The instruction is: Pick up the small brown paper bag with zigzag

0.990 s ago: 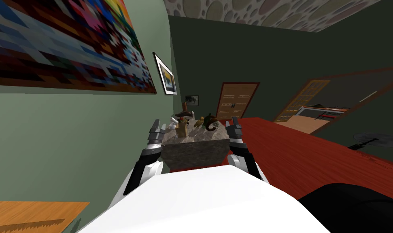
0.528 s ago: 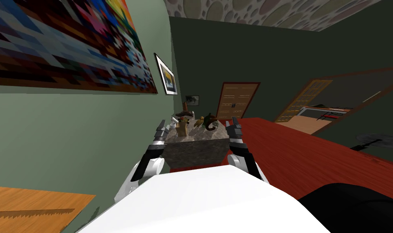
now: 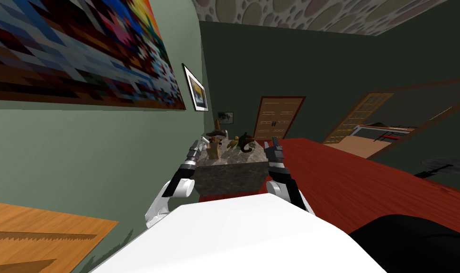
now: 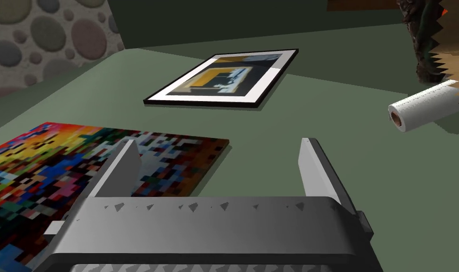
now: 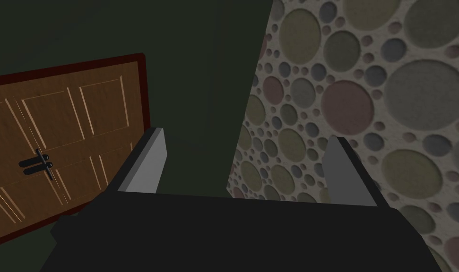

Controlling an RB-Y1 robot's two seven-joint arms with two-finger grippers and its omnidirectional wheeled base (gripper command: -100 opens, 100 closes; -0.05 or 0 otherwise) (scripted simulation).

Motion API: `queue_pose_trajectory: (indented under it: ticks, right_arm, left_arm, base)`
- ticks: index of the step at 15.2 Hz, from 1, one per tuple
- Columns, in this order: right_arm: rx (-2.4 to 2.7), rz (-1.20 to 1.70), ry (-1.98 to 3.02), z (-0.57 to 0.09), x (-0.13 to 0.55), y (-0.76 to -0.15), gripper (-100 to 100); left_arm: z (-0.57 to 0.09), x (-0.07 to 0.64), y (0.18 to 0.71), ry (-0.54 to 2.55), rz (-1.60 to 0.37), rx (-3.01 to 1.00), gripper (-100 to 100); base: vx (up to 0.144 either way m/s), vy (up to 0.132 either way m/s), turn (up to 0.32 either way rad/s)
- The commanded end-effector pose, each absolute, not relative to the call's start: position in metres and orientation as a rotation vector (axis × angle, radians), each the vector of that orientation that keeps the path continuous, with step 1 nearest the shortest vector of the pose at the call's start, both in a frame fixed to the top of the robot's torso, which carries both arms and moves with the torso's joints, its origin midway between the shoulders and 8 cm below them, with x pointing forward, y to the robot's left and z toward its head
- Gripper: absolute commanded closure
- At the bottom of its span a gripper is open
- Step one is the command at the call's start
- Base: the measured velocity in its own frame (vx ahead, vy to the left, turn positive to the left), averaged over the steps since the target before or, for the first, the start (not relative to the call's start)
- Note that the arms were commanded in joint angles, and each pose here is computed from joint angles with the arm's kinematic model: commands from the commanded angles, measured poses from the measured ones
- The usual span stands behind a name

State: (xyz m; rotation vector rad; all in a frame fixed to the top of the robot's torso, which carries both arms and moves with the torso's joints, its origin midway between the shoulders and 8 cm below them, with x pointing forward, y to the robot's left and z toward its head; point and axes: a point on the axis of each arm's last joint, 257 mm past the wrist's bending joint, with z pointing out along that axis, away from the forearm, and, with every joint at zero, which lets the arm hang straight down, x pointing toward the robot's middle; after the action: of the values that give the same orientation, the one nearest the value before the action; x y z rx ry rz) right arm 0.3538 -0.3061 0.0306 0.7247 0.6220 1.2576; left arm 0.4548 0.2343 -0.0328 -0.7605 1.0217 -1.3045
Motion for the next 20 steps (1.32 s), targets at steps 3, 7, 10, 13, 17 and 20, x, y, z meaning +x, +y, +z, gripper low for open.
queue_pose_trajectory:
  ticks: [3, 7, 10, 13, 17, 20]
  right_arm:
    - [0.725, 1.258, 0.622, 0.031, 0.354, -0.306, 0]
    - [0.725, 1.258, 0.622, 0.031, 0.354, -0.306, 0]
    - [0.725, 1.258, 0.622, 0.031, 0.354, -0.306, 0]
    - [0.725, 1.258, 0.622, 0.031, 0.354, -0.306, 0]
    - [0.725, 1.258, 0.622, 0.031, 0.354, -0.306, 0]
    - [0.725, 1.258, 0.622, 0.031, 0.354, -0.306, 0]
  left_arm:
    - [-0.052, 0.476, 0.234, 1.089, -1.293, -0.819, -100]
    - [-0.065, 0.491, 0.234, 1.138, -1.284, -0.863, -100]
    - [-0.077, 0.506, 0.233, 1.183, -1.274, -0.907, -100]
    - [-0.089, 0.520, 0.233, 1.229, -1.262, -0.952, -100]
    - [-0.101, 0.534, 0.232, 1.275, -1.248, -1.000, -100]
    - [-0.113, 0.547, 0.232, 1.321, -1.232, -1.050, -100]
  base:
    - [-0.017, -0.008, 0.016]
    - [-0.018, -0.009, 0.015]
    - [-0.017, -0.006, 0.016]
    - [-0.018, -0.010, 0.020]
    - [-0.011, -0.006, 0.012]
    - [-0.011, -0.008, 0.017]
